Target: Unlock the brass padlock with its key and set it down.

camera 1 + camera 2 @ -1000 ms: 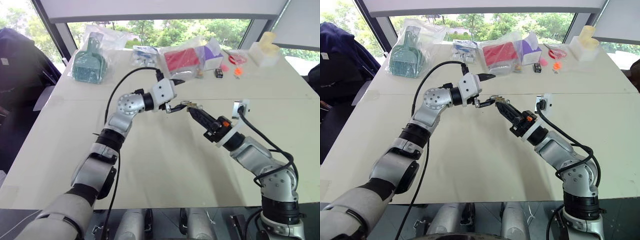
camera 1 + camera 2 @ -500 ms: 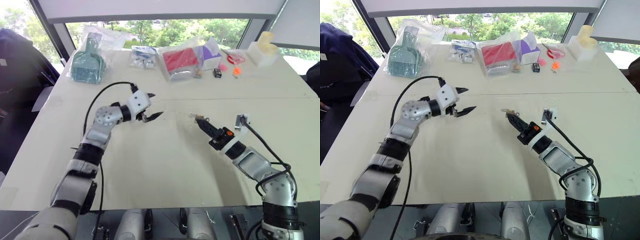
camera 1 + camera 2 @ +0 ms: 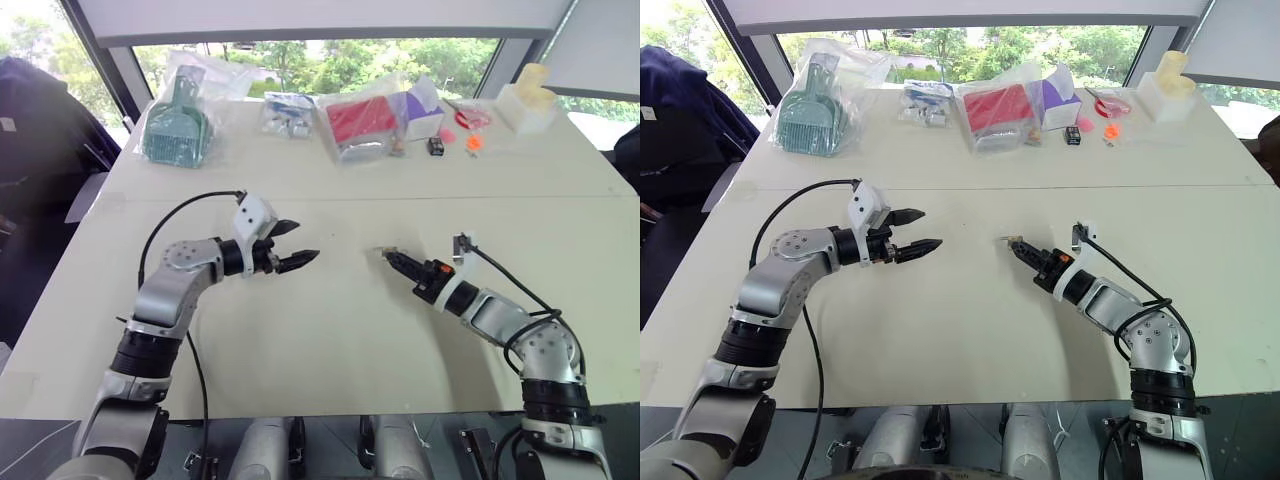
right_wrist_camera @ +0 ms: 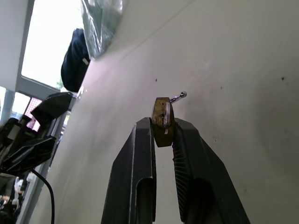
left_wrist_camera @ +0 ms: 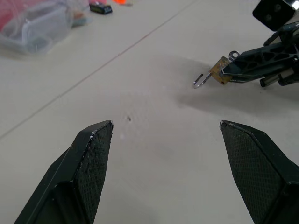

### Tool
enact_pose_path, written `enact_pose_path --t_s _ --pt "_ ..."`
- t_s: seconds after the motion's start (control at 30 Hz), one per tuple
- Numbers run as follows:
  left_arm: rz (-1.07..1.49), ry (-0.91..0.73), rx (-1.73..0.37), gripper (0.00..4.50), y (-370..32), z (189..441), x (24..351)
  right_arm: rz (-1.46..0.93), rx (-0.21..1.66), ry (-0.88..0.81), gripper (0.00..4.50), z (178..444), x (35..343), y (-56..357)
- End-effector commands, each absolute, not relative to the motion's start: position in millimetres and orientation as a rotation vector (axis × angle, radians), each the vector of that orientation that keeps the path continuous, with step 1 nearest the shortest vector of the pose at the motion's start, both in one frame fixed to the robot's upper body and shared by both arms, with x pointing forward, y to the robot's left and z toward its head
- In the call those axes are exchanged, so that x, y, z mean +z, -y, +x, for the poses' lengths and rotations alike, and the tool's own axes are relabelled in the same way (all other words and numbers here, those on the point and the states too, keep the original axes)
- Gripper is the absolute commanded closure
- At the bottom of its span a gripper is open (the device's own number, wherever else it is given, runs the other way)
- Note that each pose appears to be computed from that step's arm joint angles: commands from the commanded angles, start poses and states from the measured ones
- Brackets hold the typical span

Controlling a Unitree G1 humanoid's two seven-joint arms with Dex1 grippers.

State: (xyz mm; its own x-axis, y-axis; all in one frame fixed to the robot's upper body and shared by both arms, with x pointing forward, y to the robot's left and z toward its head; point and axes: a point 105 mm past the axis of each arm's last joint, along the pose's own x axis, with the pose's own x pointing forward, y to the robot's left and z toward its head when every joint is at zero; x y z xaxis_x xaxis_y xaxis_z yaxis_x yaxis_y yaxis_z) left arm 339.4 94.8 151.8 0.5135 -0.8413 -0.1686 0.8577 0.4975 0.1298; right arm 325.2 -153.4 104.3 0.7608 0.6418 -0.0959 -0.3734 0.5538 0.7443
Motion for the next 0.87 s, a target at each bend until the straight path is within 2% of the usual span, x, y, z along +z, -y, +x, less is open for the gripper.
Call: enact_pose_path --t_s 0.03,0.13,0.33,0.4,0.43,0.7,0.87 --pt "0.226 -0.060 -1.067 0.71 -90 331 161 0.747 0.642 -0.381 4.49 324 108 155" --pt "0.223 -0.077 -1.079 0.71 -90 328 158 0.765 0.654 -0.373 4.49 322 110 154" --pt "0.233 -0.097 -1.090 0.69 -90 327 153 0.743 0.625 -0.409 1.60 319 101 156" --pt "0.239 -0.107 -1.096 0.69 -91 326 152 0.687 0.610 -0.433 0.47 314 97 161" --pt "0.243 -0.111 -1.098 0.69 -92 325 151 0.643 0.599 -0.444 0.07 312 95 165" --pt "0.221 -0.170 -1.125 0.69 -102 311 143 0.206 0.554 -0.415 0.07 269 117 224" --pt "0.190 -0.207 -1.140 0.69 -104 305 133 0.076 0.586 -0.455 0.07 241 117 232"
